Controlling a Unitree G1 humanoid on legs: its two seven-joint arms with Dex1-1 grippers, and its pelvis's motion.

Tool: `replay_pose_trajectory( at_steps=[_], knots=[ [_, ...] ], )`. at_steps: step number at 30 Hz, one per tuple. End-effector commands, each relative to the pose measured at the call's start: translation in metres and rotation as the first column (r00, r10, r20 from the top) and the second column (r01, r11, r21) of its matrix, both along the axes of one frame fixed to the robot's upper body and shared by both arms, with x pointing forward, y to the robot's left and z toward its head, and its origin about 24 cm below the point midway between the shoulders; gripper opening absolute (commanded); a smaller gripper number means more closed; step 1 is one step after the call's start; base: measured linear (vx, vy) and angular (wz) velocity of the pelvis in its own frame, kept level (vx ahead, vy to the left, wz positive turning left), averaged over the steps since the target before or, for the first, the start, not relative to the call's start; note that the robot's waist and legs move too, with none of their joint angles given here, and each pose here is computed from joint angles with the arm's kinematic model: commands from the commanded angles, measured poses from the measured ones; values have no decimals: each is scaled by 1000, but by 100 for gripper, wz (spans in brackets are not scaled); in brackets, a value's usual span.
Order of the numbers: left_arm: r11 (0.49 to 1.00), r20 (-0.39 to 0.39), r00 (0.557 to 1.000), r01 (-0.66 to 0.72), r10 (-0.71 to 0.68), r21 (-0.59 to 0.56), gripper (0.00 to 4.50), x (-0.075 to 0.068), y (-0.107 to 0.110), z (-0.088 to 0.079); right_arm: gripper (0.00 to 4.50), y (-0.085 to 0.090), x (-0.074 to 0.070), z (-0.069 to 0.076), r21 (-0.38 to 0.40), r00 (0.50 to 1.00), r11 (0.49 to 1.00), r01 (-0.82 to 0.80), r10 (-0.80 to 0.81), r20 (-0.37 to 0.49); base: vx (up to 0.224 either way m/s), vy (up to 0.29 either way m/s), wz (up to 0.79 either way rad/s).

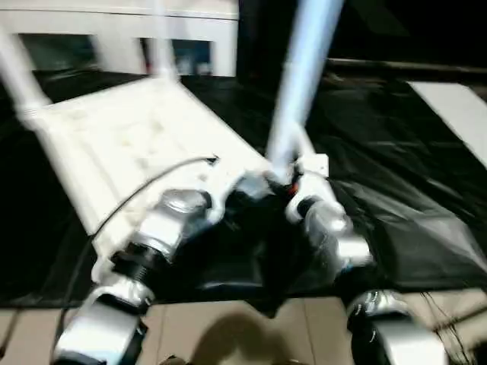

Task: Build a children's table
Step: Rotate leg to tighten, then rotate table base

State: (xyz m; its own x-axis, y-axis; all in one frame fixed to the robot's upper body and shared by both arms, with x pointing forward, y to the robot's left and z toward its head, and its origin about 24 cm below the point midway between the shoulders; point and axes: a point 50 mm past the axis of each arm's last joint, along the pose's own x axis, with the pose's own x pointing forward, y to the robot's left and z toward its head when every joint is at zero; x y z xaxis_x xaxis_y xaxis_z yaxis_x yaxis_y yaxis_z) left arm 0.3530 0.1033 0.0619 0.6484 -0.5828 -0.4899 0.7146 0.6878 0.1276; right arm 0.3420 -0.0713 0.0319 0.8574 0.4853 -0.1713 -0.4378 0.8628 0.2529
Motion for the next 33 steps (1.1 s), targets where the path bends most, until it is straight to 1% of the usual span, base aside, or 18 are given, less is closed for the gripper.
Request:
replay_pose_trajectory(
  at_steps=[1,4,6,9,10,13,14,15,17,18,20,21,23,24,28,29,32,33],
  knots=[
    [998,40,998,-45,44,41,0,6,3,0,376,14,-1,17,4,993,996,-90,90,78,0,0,0],
    [997,73,996,-50,45,60,0,9,6,1,376,7,-2,23,4,991,996,-85,84,106,0,0,0],
    [997,201,979,-43,29,68,0,16,5,13,376,-5,-7,28,-42,986,997,-63,69,153,0,0,0],
    [996,285,958,-43,20,74,0,19,3,21,376,-11,-11,27,-58,986,997,-46,55,159,0,0,0],
    [996,293,956,-43,19,77,43,20,3,22,383,-12,-11,27,-60,986,997,-45,54,159,0,0,0],
    [990,363,931,-83,35,118,54,25,9,31,383,-16,-14,25,-54,988,998,-12,20,156,0,0,0],
    [981,451,891,-125,47,146,61,28,13,40,383,-16,-15,26,-45,988,999,-10,17,155,0,0,0],
    [980,461,886,-130,48,148,77,29,13,41,383,-16,-15,26,-45,988,999,-10,17,154,0,0,0],
    [975,556,828,-177,74,135,93,32,16,52,383,-16,-16,27,-44,988,999,-13,19,152,0,0,0],
    [975,559,826,-179,76,132,93,32,17,53,383,-16,-16,27,-44,988,999,-13,19,151,0,0,0],
    [976,626,769,-211,128,61,93,34,20,67,383,-16,-17,27,-55,990,998,-10,18,140,0,0,0],
    [976,636,759,-213,136,45,93,33,20,70,383,-16,-17,26,-60,991,998,-9,18,136,0,0,0],
    [964,668,712,-266,214,-25,93,28,37,87,383,-11,-19,24,-84,991,996,-40,50,123,0,0,0],
    [959,668,707,-281,234,-38,93,26,44,91,383,-9,-19,24,-84,991,995,-57,67,120,0,0,0],
    [965,574,789,-263,220,-8,93,9,71,90,383,-3,-21,19,-102,990,989,-106,114,78,0,0,0],
    [962,517,829,-271,215,35,93,-5,91,92,383,0,-22,15,-127,990,985,-120,128,56,0,0,0],
    [942,411,894,-277,180,190,93,-30,125,102,383,3,-21,11,-159,990,979,-130,137,37,0,0,0],
    [932,387,905,-280,178,228,93,-36,133,105,383,4,-21,10,-165,990,977,-133,140,30,0,0,0]
  ],
)
